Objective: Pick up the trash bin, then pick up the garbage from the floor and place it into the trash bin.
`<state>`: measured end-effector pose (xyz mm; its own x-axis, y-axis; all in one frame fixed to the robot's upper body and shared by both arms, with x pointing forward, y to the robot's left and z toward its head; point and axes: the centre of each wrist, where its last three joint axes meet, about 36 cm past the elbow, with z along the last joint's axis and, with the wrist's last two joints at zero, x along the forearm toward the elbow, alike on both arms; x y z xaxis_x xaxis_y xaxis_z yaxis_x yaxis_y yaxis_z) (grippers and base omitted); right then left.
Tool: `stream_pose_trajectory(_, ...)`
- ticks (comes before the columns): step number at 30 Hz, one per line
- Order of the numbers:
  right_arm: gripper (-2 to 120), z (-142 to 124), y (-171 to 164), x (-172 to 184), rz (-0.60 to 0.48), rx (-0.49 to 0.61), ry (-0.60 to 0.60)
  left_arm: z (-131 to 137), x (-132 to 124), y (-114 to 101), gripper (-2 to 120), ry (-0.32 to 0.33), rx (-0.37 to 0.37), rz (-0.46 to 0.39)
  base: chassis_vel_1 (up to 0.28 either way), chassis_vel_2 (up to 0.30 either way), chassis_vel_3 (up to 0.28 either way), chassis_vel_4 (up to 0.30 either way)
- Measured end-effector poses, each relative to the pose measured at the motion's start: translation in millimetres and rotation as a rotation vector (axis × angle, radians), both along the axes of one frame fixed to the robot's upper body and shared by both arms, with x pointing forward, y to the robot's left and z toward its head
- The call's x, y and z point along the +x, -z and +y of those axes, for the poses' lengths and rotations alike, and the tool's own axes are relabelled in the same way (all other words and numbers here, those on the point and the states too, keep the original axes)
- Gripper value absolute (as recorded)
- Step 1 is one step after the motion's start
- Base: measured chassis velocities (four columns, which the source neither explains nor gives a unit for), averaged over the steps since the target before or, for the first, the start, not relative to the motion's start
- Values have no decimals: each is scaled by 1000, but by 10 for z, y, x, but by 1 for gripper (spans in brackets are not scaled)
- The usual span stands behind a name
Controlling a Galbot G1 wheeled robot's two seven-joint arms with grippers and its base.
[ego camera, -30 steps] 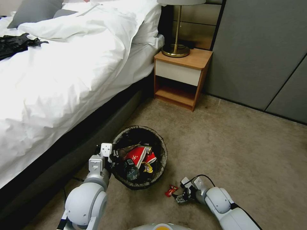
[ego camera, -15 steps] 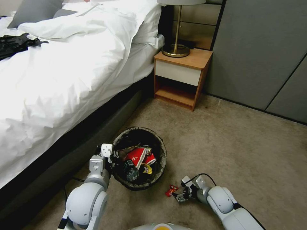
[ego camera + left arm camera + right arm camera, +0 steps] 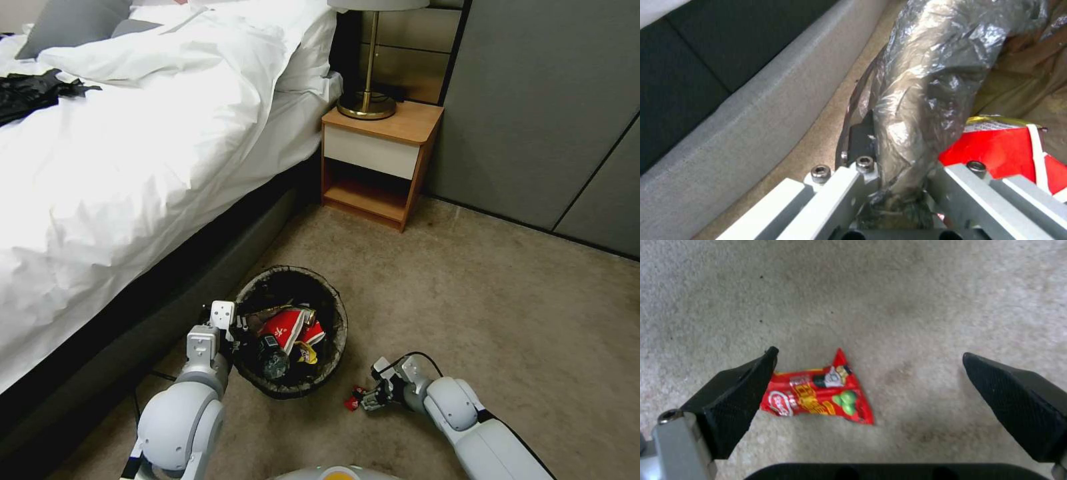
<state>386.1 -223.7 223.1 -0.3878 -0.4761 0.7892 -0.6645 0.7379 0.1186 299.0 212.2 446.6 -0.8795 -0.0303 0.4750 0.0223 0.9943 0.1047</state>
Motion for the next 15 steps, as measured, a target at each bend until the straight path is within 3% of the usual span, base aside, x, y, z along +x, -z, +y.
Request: stream_pose_trajectory(15, 100, 92, 100, -88, 27, 7, -9, 9, 9, 5, 0, -1, 1, 0, 0, 0, 0, 0)
